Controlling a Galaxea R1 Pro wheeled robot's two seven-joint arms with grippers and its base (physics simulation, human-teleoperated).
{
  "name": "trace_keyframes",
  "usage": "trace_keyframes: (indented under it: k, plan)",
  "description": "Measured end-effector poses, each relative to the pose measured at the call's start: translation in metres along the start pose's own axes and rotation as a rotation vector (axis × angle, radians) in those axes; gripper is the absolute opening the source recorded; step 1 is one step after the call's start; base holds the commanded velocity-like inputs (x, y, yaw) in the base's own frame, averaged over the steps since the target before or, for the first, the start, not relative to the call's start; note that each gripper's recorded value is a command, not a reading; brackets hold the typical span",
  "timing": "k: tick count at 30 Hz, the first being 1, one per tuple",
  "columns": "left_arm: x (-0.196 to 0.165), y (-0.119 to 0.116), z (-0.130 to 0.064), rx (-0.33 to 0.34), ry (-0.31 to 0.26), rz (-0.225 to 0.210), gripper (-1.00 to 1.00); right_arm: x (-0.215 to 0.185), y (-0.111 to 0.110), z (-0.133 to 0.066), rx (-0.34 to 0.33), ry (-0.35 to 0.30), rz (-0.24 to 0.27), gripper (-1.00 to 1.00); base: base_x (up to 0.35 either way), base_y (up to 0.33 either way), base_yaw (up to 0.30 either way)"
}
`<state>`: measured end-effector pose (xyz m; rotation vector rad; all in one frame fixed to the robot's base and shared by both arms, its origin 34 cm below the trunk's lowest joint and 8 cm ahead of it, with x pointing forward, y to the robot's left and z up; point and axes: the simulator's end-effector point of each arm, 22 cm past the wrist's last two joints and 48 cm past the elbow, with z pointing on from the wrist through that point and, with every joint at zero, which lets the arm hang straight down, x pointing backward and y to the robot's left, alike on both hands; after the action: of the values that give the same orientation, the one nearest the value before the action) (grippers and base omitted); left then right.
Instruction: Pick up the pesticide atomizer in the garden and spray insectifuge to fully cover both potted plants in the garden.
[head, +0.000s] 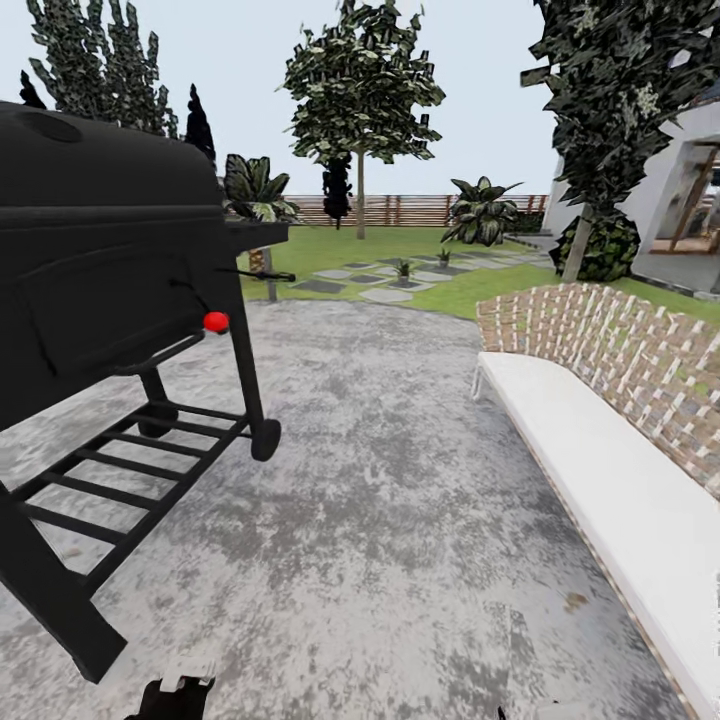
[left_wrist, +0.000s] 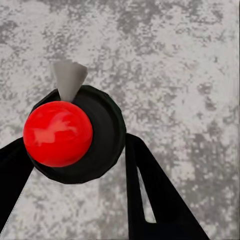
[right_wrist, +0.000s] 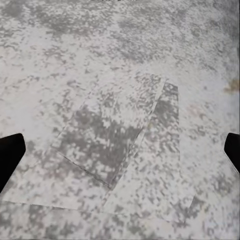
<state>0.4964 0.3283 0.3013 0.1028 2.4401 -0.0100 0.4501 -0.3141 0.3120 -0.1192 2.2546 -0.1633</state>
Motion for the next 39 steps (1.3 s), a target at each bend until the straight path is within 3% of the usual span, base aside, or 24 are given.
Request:
trace_keyframes:
  k: [15,39]
  plan:
    - [0.0003,-0.0001,0.0,0.0,0.0,0.0,-1.0,-0.0001,0.0008,0.0,-0.001,0.0,0.001,1.0,0.339,0.0,-0.287]
    - [0.0006,-0.0001,-0.0001,0.0,0.001,-0.001,-1.0,0.0006,0.0025,-0.0001,-0.005,0.002,0.001,1.0,0.339,0.0,-0.011]
